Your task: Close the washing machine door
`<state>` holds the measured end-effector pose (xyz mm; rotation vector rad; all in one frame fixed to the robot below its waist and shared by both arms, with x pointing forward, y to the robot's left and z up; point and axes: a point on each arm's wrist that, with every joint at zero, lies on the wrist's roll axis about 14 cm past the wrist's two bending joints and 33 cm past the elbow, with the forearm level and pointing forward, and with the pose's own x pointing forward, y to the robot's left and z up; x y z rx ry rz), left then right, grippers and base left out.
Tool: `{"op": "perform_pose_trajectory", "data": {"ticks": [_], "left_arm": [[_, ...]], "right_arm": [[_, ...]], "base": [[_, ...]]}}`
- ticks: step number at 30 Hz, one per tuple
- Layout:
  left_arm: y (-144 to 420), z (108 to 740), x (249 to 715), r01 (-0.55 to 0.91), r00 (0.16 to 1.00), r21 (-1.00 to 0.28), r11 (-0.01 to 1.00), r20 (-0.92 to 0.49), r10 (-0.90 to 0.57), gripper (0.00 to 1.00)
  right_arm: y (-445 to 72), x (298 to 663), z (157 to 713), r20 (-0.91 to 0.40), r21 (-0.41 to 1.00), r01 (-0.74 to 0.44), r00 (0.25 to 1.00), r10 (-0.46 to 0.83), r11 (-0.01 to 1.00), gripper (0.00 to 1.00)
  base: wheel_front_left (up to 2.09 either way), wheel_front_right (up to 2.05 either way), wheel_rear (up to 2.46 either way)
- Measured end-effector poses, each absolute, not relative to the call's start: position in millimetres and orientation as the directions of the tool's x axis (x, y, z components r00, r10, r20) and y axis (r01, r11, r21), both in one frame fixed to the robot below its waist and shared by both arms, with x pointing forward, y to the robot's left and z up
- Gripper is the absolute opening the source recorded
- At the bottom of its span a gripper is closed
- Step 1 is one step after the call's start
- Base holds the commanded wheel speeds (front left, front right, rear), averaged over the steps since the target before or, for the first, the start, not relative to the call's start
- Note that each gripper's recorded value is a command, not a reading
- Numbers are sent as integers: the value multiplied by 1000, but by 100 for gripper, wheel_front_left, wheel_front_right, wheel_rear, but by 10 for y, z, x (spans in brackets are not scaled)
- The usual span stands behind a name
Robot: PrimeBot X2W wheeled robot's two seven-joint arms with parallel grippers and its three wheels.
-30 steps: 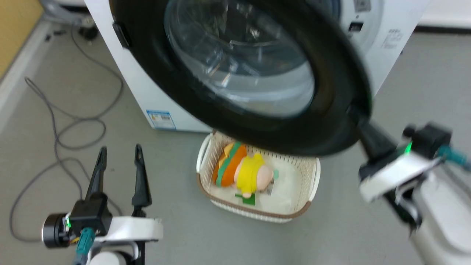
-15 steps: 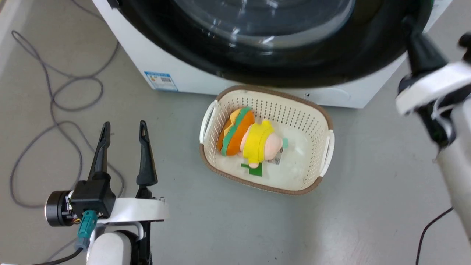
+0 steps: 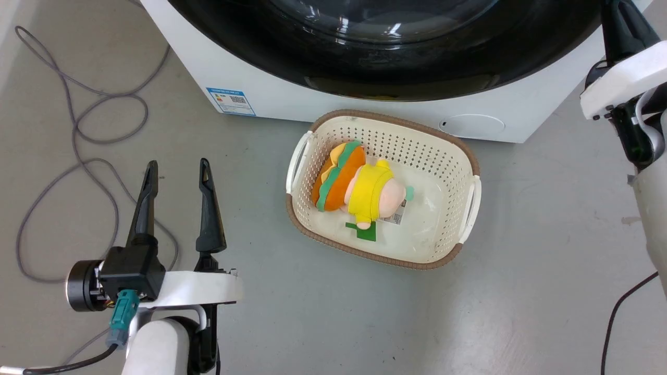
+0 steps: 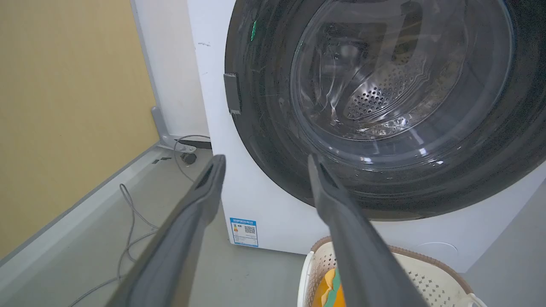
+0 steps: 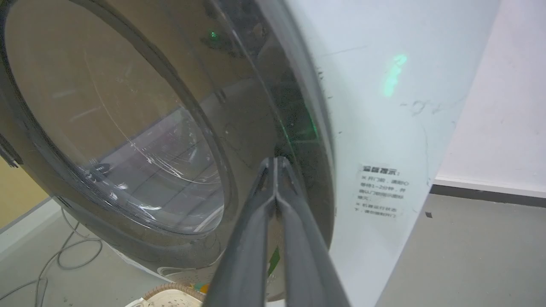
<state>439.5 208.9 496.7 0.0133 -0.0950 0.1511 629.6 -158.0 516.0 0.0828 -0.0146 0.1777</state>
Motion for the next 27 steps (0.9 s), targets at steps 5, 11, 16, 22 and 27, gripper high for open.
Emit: {"op": "perform_pose_trajectory", "data": {"ticks": [5, 11, 16, 22, 27], "left_arm": [[2099, 5013, 4384, -159, 982, 4, 987, 106, 158, 100], [2103, 5152, 4307, -162, 978, 5, 987, 137, 160, 100], [2078, 5268, 4206, -151, 976, 10, 988, 163, 148, 100], [2072, 5371, 4076, -149, 972, 11, 989, 186, 144, 100], [2022, 5418, 3977, -134, 972, 14, 991, 196, 129, 100]], "right_arm": [[-1573, 6261, 5317, 58, 68, -177, 983, 173, 982, 0], [-1647, 6009, 5919, 241, 60, -174, 958, 155, 983, 0], [-1690, 5599, 6370, 380, 3, -167, 912, 154, 986, 0], [-1686, 5073, 6582, 453, -77, -143, 876, 163, 987, 0], [-1699, 4699, 6326, 404, -54, -125, 904, 136, 991, 0]], "base": [[0, 0, 0], [0, 0, 0], [0, 0, 0], [0, 0, 0], [0, 0, 0]]}}
